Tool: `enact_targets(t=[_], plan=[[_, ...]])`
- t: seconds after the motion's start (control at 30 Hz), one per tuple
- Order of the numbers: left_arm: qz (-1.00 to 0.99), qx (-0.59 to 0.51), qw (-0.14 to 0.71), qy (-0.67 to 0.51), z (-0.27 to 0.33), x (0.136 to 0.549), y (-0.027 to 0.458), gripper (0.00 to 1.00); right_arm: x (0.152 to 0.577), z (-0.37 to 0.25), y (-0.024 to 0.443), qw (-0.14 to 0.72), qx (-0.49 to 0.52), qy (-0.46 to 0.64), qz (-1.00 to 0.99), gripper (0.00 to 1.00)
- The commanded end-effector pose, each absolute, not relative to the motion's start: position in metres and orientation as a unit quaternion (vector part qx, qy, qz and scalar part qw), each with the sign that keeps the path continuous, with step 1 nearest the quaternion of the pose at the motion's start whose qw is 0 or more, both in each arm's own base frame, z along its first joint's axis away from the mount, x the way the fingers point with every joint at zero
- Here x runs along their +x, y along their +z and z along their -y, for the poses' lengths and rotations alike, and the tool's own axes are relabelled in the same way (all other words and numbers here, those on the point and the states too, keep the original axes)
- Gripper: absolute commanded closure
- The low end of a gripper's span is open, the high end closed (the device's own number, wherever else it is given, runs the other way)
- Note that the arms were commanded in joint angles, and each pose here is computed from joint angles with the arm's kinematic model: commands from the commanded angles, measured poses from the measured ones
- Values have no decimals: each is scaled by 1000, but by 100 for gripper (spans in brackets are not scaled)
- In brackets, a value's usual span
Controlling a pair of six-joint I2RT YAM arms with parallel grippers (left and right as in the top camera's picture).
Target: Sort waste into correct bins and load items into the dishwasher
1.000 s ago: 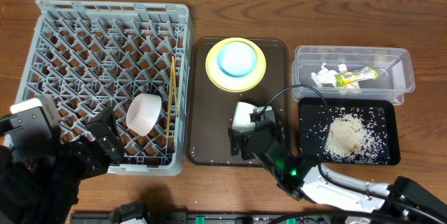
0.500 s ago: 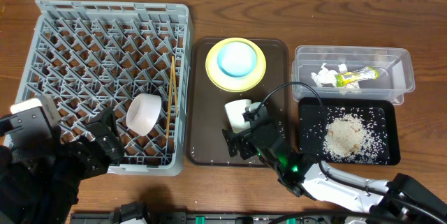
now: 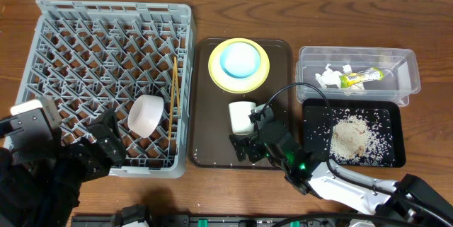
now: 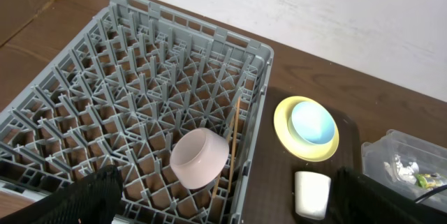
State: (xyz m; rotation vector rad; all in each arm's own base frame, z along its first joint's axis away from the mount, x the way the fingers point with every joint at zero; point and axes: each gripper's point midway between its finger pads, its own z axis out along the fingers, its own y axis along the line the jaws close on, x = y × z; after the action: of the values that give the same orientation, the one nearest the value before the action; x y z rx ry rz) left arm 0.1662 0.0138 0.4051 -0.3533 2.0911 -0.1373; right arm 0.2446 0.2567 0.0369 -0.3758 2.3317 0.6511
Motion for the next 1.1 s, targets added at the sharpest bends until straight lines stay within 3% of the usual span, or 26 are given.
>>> enact_targets(t=[0.0, 0.4, 1.07], plan=[[-857, -151, 490, -55, -15, 166, 407, 3, 244, -254, 33, 319, -88, 266, -905, 4], [-857, -151, 490, -55, -15, 166, 407, 3, 248, -242, 6, 299, -27, 238, -924, 5], [-857, -151, 490, -55, -15, 166, 407, 3, 244, -221, 32, 318, -25, 209, -924, 18]])
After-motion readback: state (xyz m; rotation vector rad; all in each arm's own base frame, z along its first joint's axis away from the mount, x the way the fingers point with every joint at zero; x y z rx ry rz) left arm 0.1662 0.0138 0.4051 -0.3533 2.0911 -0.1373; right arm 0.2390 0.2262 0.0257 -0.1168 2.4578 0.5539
